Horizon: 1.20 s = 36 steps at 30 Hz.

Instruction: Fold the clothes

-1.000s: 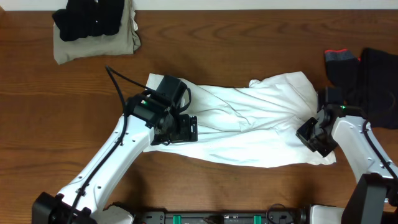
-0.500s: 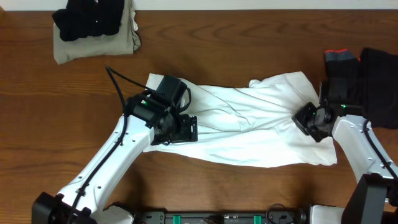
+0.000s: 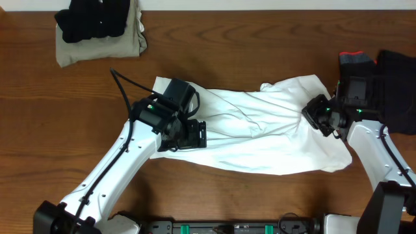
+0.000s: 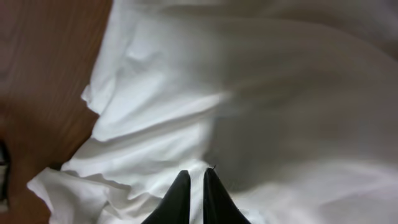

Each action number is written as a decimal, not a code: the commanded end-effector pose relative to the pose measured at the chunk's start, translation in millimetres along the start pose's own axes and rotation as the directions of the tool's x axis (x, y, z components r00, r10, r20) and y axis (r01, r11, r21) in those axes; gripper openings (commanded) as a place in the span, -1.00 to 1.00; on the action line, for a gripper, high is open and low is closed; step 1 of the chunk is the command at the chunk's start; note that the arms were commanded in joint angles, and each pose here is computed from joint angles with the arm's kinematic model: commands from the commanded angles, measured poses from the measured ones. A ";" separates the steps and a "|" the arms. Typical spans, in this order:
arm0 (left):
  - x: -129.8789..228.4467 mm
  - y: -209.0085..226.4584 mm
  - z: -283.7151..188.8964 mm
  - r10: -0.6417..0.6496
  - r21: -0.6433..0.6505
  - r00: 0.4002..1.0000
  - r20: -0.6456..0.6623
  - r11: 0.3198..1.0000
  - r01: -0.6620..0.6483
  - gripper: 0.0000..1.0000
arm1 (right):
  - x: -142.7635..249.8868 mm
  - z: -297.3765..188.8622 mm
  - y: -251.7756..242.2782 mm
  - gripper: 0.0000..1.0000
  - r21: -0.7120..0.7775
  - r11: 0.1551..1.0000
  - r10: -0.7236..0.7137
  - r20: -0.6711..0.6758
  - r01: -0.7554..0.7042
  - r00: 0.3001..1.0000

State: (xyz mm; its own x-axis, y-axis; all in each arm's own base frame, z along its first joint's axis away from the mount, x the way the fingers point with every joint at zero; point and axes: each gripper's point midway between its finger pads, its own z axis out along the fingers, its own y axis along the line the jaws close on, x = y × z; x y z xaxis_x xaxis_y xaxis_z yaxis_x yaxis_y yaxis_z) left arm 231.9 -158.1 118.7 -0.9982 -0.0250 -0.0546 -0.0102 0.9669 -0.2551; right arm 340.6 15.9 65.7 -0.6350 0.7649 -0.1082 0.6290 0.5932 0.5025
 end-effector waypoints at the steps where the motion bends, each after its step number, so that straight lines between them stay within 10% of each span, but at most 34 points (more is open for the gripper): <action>1: -0.8 0.5 0.7 -0.002 -0.008 1.000 -0.002 1.000 0.002 0.73 | -9.1 -3.2 6.5 -0.97 -0.023 1.000 0.014 0.016 -0.013 1.000; 16: 3.8 2.6 0.5 -0.005 -0.016 1.000 -0.020 1.000 0.005 0.73 | -9.9 -5.9 26.8 -0.83 -0.097 0.986 -0.133 0.025 0.135 0.991; 21: 10.5 1.7 1.0 0.004 -0.023 0.999 -0.042 1.000 -0.005 0.73 | 2.4 -25.0 17.0 0.48 -0.008 0.966 -0.260 -0.057 0.260 0.964; 23: 16.5 -0.9 1.7 0.020 -0.029 0.998 -0.059 0.999 -0.022 0.73 | 12.8 -32.8 13.0 0.64 0.017 0.954 -0.297 -0.116 0.301 0.948; 36: -2.0 41.3 -4.5 -0.370 -0.170 0.925 0.083 0.909 0.379 0.73 | 146.9 -22.4 43.5 0.64 -0.025 0.766 -0.608 -0.354 0.643 0.711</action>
State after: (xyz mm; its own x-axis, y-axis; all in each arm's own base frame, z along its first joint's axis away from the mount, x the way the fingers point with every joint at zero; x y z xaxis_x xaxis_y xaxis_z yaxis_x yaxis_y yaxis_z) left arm 223.5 -139.1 113.8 -0.9720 -0.2343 -0.0173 -0.2297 0.9633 -0.1386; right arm 267.7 136.4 93.5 -0.9875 0.1555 -0.0273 0.1298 0.8980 0.4204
